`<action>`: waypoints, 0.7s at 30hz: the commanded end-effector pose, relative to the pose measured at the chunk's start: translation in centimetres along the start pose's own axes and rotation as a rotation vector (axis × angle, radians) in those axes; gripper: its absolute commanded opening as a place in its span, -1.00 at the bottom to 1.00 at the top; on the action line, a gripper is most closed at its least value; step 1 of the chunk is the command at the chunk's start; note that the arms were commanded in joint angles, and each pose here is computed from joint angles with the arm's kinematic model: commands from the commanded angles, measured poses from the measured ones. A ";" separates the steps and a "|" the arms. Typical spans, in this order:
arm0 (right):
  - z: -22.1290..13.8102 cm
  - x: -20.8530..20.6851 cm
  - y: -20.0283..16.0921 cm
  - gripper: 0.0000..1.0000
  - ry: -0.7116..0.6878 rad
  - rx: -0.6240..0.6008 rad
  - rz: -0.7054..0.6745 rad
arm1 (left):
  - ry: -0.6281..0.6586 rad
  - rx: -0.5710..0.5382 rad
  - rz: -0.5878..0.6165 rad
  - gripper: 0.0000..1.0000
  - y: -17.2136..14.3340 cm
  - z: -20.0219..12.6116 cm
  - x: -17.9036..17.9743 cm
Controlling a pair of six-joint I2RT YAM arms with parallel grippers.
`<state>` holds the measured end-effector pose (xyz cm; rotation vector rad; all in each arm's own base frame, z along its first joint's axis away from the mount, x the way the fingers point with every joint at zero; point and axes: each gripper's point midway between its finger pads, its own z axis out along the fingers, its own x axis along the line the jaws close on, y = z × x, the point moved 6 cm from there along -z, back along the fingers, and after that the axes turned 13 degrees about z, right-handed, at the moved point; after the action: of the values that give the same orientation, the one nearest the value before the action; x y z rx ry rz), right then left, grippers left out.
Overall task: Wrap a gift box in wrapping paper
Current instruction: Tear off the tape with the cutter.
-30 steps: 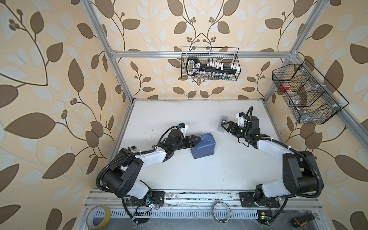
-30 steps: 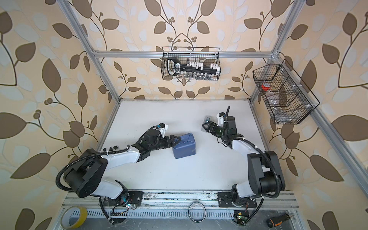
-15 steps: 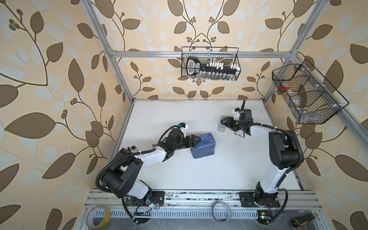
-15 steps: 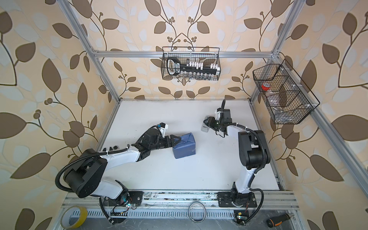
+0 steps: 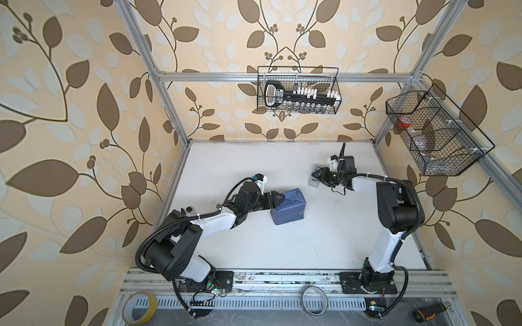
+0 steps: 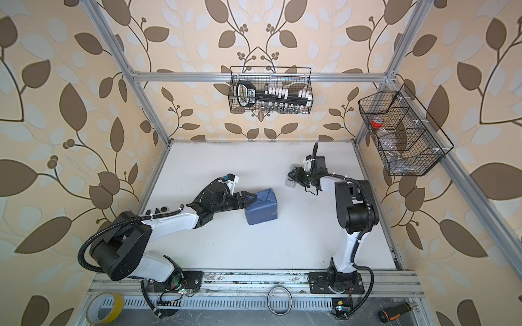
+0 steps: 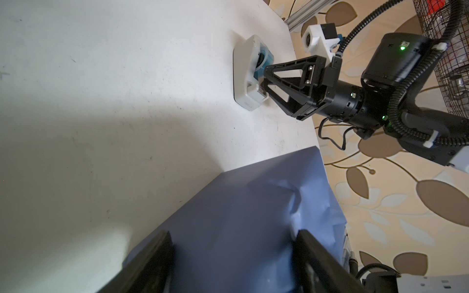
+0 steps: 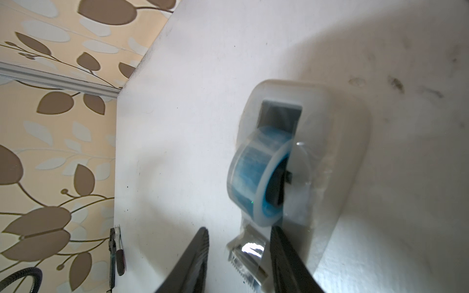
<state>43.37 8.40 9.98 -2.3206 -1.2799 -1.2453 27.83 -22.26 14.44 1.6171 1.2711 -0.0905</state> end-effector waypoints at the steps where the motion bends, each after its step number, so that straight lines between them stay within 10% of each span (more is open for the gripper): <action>1: 0.5 -1.5 -0.8 -0.19 -0.024 0.024 0.060 | 0.123 0.210 -0.042 0.54 -5.0 0.0 2.8; 21: 1.7 -2.6 -1.8 -0.28 0.074 0.073 0.225 | 0.123 0.202 -0.040 0.54 -4.8 0.0 2.7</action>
<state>43.55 8.34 9.36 -2.2682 -1.0608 -1.3079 27.84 -22.27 14.46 1.6164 1.2704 -0.0897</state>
